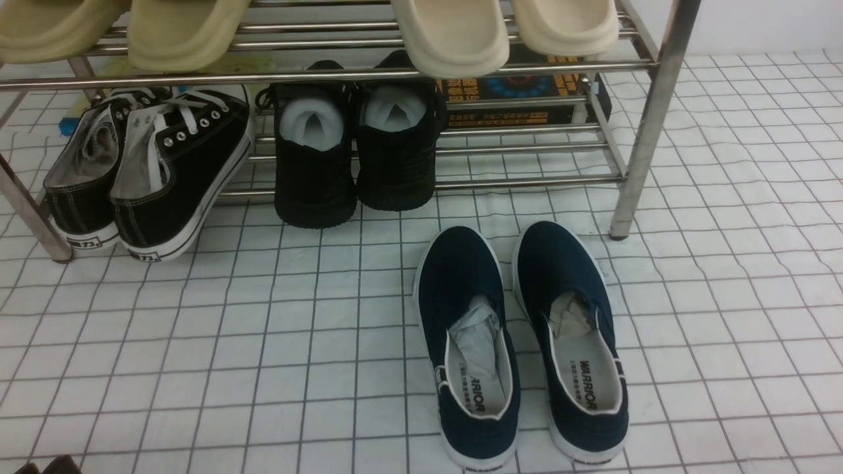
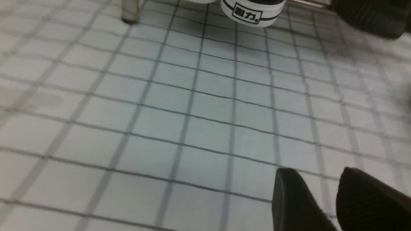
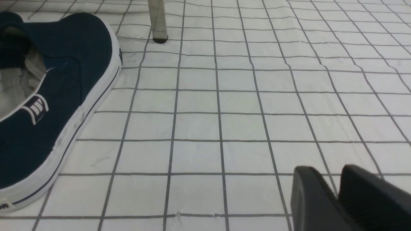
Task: Take the shoes off the shelf with your hand from the white checkered tablecloth.
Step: 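Grasp the leftmost shoe on the bottom shelf of the shoe rack with the left gripper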
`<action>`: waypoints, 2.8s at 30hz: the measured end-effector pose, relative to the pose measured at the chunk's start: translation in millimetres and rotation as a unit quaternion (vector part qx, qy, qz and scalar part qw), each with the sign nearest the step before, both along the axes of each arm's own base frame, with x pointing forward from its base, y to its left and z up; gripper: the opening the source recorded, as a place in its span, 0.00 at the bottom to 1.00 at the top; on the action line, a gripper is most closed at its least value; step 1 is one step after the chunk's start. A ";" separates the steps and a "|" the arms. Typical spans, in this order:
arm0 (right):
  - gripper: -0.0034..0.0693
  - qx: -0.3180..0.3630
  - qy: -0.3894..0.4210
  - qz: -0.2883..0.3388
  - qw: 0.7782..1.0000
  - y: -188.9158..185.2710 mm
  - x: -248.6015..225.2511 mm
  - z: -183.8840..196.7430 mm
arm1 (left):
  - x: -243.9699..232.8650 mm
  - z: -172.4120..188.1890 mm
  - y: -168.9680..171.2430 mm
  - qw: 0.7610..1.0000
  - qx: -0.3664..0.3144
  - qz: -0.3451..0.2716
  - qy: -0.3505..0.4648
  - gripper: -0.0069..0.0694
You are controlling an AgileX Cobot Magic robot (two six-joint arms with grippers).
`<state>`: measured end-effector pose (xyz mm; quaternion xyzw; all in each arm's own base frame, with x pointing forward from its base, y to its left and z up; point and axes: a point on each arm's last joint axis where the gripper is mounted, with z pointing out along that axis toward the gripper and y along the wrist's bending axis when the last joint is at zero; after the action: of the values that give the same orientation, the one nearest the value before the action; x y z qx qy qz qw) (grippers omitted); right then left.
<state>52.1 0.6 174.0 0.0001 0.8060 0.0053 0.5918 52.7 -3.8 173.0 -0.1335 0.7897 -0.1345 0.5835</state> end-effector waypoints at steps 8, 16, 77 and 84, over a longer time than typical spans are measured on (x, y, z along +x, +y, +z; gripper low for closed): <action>0.28 0.000 0.000 0.000 1.000 0.0 0.0 0.0 | 0.4 6.9 -12.5 0.903 -0.426 0.042 0.017 0.40; 0.29 0.000 0.000 0.000 1.000 0.0 0.0 0.0 | 1.0 32.4 -7.1 0.911 -0.404 0.030 -0.072 0.32; 0.37 0.000 0.000 0.000 1.000 0.0 0.0 0.0 | 305.1 109.2 112.3 0.921 -0.200 0.107 0.317 0.84; 0.38 0.000 0.000 0.000 1.000 0.0 0.0 0.0 | 317.1 84.8 118.6 0.914 -0.202 0.118 0.330 0.81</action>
<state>52.1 0.7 174.0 0.0001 0.8060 0.0053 0.5918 369.8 114.7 257.7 -0.3779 0.8716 -0.1699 0.2619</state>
